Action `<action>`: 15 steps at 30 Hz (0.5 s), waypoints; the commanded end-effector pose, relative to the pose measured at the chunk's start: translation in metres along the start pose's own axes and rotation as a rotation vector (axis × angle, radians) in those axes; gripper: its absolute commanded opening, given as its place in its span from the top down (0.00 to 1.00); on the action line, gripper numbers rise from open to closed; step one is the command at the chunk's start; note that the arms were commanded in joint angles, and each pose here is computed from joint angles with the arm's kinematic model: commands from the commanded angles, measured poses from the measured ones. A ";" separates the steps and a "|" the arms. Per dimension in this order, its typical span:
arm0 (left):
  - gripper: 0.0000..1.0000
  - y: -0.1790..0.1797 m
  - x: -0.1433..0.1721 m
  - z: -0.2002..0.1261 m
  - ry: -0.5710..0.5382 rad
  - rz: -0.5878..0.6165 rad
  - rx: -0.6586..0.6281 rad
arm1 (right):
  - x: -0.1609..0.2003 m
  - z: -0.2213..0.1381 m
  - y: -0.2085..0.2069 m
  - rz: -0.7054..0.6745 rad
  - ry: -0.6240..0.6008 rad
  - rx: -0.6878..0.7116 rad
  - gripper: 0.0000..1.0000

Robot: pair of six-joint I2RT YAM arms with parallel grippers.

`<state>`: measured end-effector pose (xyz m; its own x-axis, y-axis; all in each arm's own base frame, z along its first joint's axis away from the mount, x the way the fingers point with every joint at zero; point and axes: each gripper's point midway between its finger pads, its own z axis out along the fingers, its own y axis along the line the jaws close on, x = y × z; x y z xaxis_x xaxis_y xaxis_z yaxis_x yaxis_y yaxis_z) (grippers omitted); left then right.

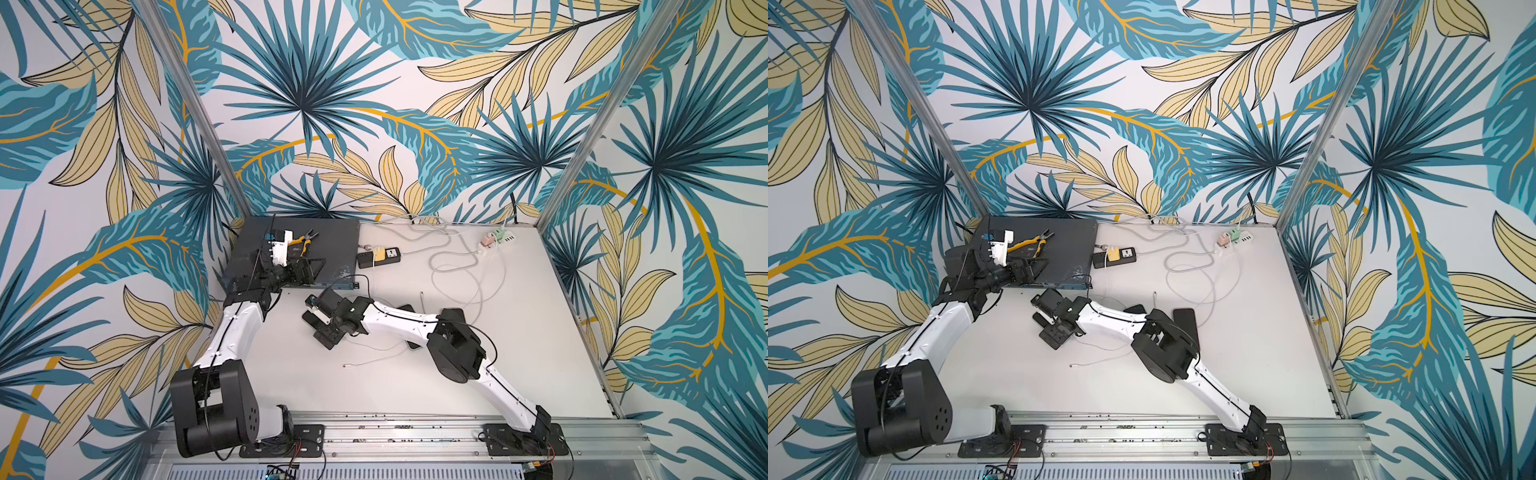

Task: Unplug the charging cable from the phone
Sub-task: Pick up the phone at the center of the board.

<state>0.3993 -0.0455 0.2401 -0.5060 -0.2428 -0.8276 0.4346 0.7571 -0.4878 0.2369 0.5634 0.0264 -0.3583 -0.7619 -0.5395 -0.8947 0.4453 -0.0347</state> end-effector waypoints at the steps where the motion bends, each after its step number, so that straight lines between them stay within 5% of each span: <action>1: 0.00 -0.004 -0.017 -0.006 -0.032 0.026 -0.003 | 0.023 0.015 0.001 -0.033 0.078 0.036 0.14; 15: 0.00 -0.006 -0.017 -0.006 -0.032 0.024 0.007 | -0.002 -0.014 -0.005 -0.035 0.017 0.071 0.33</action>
<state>0.3993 -0.0456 0.2401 -0.5078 -0.2456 -0.8257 0.4332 0.7557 -0.4912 0.2371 0.5602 0.0281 -0.3490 -0.7773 -0.5234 -0.8891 0.4512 -0.0772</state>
